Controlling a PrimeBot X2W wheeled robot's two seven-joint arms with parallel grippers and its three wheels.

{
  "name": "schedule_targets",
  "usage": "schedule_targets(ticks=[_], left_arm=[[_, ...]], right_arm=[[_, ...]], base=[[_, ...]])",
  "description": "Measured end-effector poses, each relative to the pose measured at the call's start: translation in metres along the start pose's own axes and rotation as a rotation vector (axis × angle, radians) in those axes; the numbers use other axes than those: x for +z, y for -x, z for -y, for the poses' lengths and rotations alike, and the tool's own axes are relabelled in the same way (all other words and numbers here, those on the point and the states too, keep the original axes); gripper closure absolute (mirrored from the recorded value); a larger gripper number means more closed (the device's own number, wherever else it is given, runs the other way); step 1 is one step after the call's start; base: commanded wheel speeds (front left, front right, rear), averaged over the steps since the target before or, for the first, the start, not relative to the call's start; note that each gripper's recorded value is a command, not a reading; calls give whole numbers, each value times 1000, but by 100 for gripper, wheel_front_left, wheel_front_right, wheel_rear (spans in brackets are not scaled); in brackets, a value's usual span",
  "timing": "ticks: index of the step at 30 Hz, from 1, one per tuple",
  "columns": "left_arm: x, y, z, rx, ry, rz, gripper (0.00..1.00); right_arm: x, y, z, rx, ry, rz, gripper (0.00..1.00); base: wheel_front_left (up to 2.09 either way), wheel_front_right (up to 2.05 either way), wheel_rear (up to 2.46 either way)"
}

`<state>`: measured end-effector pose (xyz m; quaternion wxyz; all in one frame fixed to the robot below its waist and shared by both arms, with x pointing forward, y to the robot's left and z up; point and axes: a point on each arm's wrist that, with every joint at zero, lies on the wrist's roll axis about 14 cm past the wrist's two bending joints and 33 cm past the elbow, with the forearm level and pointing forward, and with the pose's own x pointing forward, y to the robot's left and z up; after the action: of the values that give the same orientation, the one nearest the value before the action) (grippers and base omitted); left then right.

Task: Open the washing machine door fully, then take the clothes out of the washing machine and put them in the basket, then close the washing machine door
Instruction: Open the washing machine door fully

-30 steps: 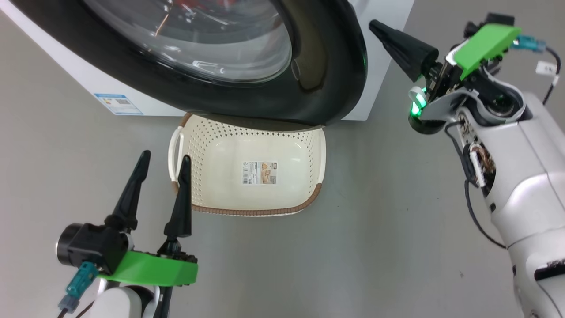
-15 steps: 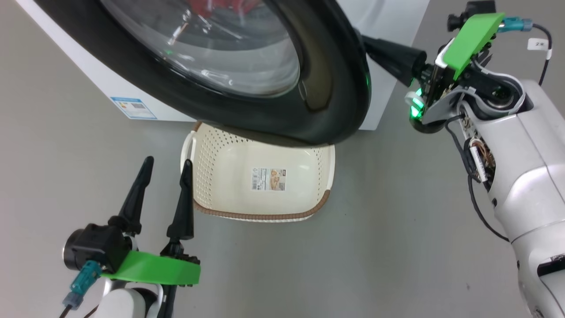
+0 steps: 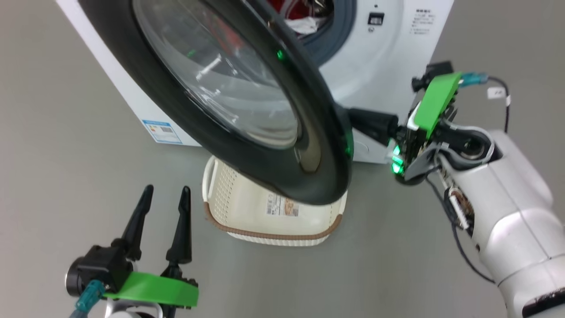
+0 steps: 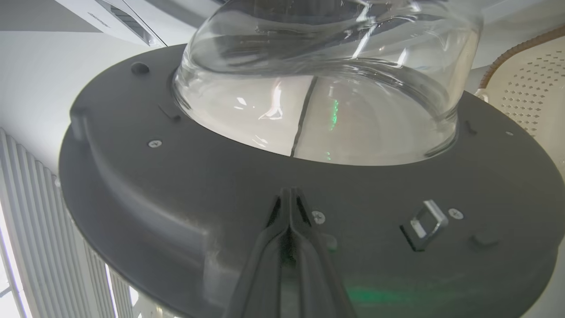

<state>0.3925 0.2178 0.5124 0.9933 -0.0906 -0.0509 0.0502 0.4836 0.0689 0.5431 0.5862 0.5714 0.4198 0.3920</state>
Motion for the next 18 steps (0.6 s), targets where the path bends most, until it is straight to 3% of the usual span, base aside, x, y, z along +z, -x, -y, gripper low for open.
schedule_targets(ticks=[18], left_arm=[[20, 50, -34, 116, -1, 44, 0]], right_arm=[[-91, -30, -19, 27, 21, -202, 100]], base=[[0, 0, 0]])
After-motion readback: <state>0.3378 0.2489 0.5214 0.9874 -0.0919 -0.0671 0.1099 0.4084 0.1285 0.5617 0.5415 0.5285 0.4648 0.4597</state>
